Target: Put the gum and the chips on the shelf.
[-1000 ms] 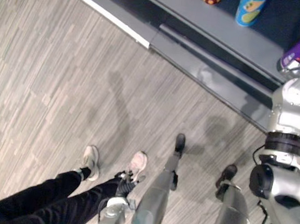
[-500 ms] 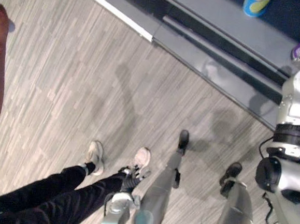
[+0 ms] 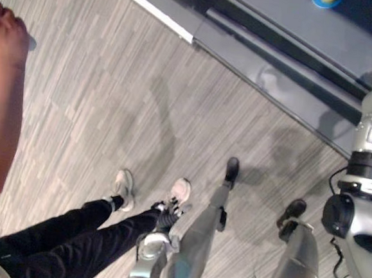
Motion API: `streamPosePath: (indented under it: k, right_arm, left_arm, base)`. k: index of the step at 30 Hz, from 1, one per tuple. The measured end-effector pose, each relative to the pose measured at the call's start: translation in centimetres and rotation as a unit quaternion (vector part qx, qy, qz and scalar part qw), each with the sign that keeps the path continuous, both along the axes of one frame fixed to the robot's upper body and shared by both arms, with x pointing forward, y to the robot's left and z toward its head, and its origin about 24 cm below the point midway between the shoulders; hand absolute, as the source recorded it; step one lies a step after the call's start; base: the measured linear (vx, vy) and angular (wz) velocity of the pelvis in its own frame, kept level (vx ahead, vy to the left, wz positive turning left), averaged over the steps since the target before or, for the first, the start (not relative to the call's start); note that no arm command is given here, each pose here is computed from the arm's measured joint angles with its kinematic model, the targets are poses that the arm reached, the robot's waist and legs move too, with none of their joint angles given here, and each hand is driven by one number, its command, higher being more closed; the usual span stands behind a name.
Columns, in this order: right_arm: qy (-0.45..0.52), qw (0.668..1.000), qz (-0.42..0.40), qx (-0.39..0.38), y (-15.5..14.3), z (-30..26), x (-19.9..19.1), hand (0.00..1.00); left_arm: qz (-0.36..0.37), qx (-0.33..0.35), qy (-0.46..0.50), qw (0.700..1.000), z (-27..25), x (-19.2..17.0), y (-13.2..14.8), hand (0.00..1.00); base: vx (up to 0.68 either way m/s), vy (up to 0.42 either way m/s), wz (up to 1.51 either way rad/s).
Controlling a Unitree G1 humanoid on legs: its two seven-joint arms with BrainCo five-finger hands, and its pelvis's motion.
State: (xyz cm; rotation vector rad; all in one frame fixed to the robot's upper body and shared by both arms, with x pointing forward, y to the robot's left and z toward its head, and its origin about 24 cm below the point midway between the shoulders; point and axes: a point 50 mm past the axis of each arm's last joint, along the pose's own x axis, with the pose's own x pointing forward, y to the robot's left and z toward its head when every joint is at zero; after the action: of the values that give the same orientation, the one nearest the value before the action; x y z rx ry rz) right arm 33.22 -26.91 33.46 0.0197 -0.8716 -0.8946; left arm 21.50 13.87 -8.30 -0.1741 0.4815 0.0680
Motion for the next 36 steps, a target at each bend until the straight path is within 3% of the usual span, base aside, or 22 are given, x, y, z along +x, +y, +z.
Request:
streamPosePath:
  k: [15, 28, 36]
  right_arm:
    - [0.039, 0.999, 0.026, -0.021, 1.9, -3.2, 0.6, 0.00]
    - [0.173, 0.981, 0.083, -0.005, 3.3, -12.2, 2.0, 0.00]
    - [0.321, 0.937, 0.122, 0.060, 4.3, -22.9, 0.9, 0.00]
  left_arm:
    - [-0.002, -0.007, -0.005, 1.000, 0.1, 0.2, -0.1, 0.00]
    - [0.006, -0.006, 0.049, 0.999, -1.7, -1.0, 0.1, 0.00]
    - [0.045, 0.005, 0.101, 0.994, -3.3, -2.4, 1.9, 0.00]
  base:
    - [0.00, -0.043, -0.03]
    - [0.01, -0.069, -0.10]
    - [0.03, -0.065, -0.13]
